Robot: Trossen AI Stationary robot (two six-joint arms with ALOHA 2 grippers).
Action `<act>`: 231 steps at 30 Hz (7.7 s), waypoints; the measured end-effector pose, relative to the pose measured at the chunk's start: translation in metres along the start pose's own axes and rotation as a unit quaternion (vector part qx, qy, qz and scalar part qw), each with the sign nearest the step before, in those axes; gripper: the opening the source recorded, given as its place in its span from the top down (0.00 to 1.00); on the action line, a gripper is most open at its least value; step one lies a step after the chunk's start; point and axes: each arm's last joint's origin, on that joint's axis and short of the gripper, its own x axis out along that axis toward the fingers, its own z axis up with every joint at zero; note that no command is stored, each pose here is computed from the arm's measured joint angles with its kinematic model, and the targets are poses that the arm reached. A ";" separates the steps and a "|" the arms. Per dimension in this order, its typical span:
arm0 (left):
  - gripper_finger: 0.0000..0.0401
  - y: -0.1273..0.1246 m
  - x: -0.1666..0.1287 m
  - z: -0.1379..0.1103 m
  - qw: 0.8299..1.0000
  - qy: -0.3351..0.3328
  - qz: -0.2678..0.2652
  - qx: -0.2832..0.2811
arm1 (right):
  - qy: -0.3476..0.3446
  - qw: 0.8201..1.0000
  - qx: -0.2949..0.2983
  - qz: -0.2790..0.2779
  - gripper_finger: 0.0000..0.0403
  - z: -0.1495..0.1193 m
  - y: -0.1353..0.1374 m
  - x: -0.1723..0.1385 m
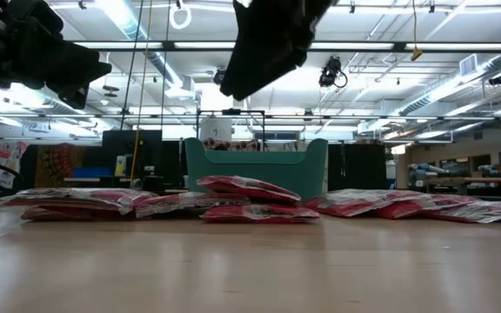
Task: Sort popcorn bags into baskets
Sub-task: Put the red popcorn bag into the blue bin
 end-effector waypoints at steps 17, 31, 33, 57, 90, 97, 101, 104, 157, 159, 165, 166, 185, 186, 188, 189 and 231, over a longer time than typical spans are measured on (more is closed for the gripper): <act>0.71 0.000 0.000 0.000 1.000 0.001 0.000 0.001 | 0.024 0.996 -0.063 -0.056 0.32 -0.025 0.035 0.042; 0.71 0.000 0.000 0.001 1.000 -0.003 -0.001 -0.001 | 0.056 0.987 -0.115 -0.098 0.34 -0.038 0.042 0.060; 0.71 0.000 0.000 0.000 1.000 0.002 0.000 0.001 | 0.051 0.988 -0.108 -0.097 0.36 -0.038 0.041 0.060; 0.71 0.000 0.000 0.000 1.000 0.000 0.000 0.000 | 0.121 0.982 -0.100 -0.109 0.72 -0.070 0.028 0.072; 0.71 0.000 0.000 0.000 1.000 0.000 0.000 0.000 | 0.100 0.973 -0.066 -0.196 0.98 0.069 -0.038 -0.031; 0.71 0.000 0.000 0.000 1.000 0.000 0.000 0.000 | 0.056 0.976 -0.007 -0.211 0.97 0.101 -0.083 -0.047; 0.71 0.000 0.000 0.000 1.000 0.000 0.000 0.000 | 0.039 0.971 0.007 -0.236 0.98 0.109 -0.111 -0.055; 0.71 0.000 0.000 0.000 1.000 0.000 0.000 0.000 | 0.032 0.967 0.029 -0.252 0.98 0.113 -0.132 -0.058; 0.71 0.000 0.000 0.000 1.000 0.000 0.000 0.000 | 0.288 0.914 0.252 -0.138 0.66 0.030 -0.266 0.039; 0.71 0.000 0.000 0.000 1.000 0.000 0.000 0.000 | 0.296 0.908 0.261 -0.143 0.64 0.031 -0.266 0.034; 0.71 0.000 0.000 0.000 1.000 0.000 0.000 0.000 | 0.246 0.929 0.234 -0.145 0.63 0.052 -0.245 0.020; 0.71 0.000 0.000 0.000 1.000 0.000 0.000 0.000 | 0.233 0.935 0.224 -0.149 0.63 0.056 -0.240 0.017; 0.71 0.000 0.000 0.000 1.000 0.000 0.000 0.000 | 0.178 0.970 0.092 -0.139 0.63 0.060 -0.112 0.000; 0.71 0.000 0.000 0.000 1.000 0.000 0.000 0.000 | 0.178 0.971 0.089 -0.136 0.63 0.058 -0.105 -0.001; 0.71 0.000 0.000 0.000 1.000 0.000 0.000 0.000 | 0.182 0.970 0.086 -0.135 0.63 0.052 -0.092 -0.001; 0.71 0.000 0.000 0.000 1.000 0.000 0.000 0.000 | 0.186 0.969 0.087 -0.136 0.63 0.048 -0.086 0.000; 0.71 0.000 0.000 0.000 1.000 0.000 0.000 0.000 | 0.303 0.930 -0.151 -0.142 0.46 -0.123 0.000 0.033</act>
